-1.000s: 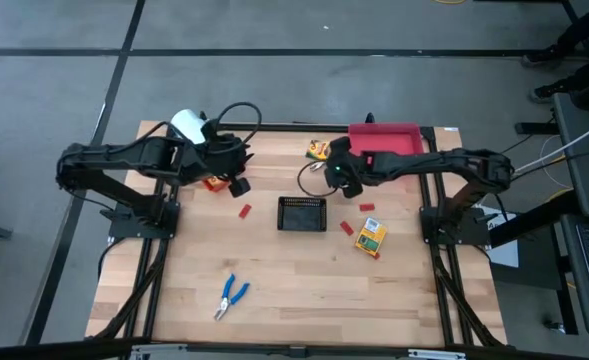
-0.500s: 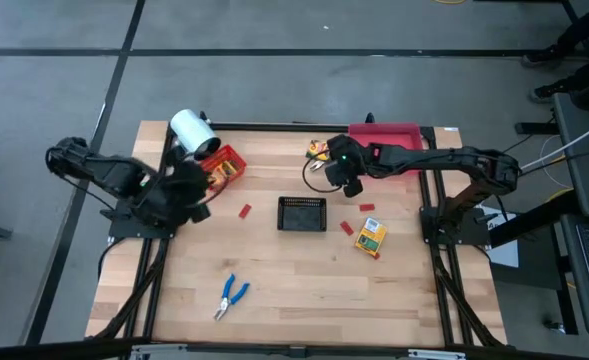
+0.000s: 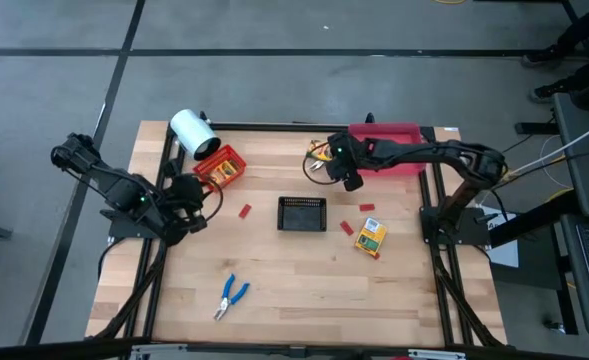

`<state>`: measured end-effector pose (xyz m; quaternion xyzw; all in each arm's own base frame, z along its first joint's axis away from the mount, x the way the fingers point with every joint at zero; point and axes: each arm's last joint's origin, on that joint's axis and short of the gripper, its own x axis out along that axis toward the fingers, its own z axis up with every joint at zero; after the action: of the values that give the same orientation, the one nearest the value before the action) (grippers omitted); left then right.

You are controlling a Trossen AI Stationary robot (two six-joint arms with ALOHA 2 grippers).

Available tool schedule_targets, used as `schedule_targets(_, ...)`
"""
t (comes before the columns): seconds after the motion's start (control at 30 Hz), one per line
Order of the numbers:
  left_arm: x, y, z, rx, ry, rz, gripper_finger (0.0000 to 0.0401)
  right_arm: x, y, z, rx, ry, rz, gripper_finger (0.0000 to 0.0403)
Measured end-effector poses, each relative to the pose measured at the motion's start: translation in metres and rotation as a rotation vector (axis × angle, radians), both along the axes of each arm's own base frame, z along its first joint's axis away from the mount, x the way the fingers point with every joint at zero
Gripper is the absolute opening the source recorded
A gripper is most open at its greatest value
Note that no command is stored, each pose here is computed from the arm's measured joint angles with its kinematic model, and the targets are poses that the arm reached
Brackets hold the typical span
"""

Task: Pick & Place School Supplies
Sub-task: Put the top crayon box into the red bin

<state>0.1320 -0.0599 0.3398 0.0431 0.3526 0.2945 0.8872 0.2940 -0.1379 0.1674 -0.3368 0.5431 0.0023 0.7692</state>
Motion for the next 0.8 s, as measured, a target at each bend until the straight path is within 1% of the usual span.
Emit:
schedule_targets(0.2, 0.0, 0.0, 0.0, -0.014, -0.004, 0.005, 0.0087, 0.0, -0.012, -0.006, -0.035, -0.004, -0.037, 0.0209)
schedule_targets(0.43, 0.0, -0.001, 0.0, -0.033, -0.006, 0.011, 0.0086, -0.007, -0.024, -0.006, -0.045, 0.011, -0.074, 0.0166)
schedule_targets(0.63, 0.0, -0.001, 0.0, -0.04, -0.012, 0.016, 0.0086, -0.007, -0.025, -0.006, -0.019, -0.001, -0.063, 0.0126)
schedule_targets(0.8, 0.0, -0.001, 0.0, -0.046, -0.015, 0.019, 0.0086, -0.01, -0.024, -0.01, -0.007, 0.006, -0.067, 0.0116)
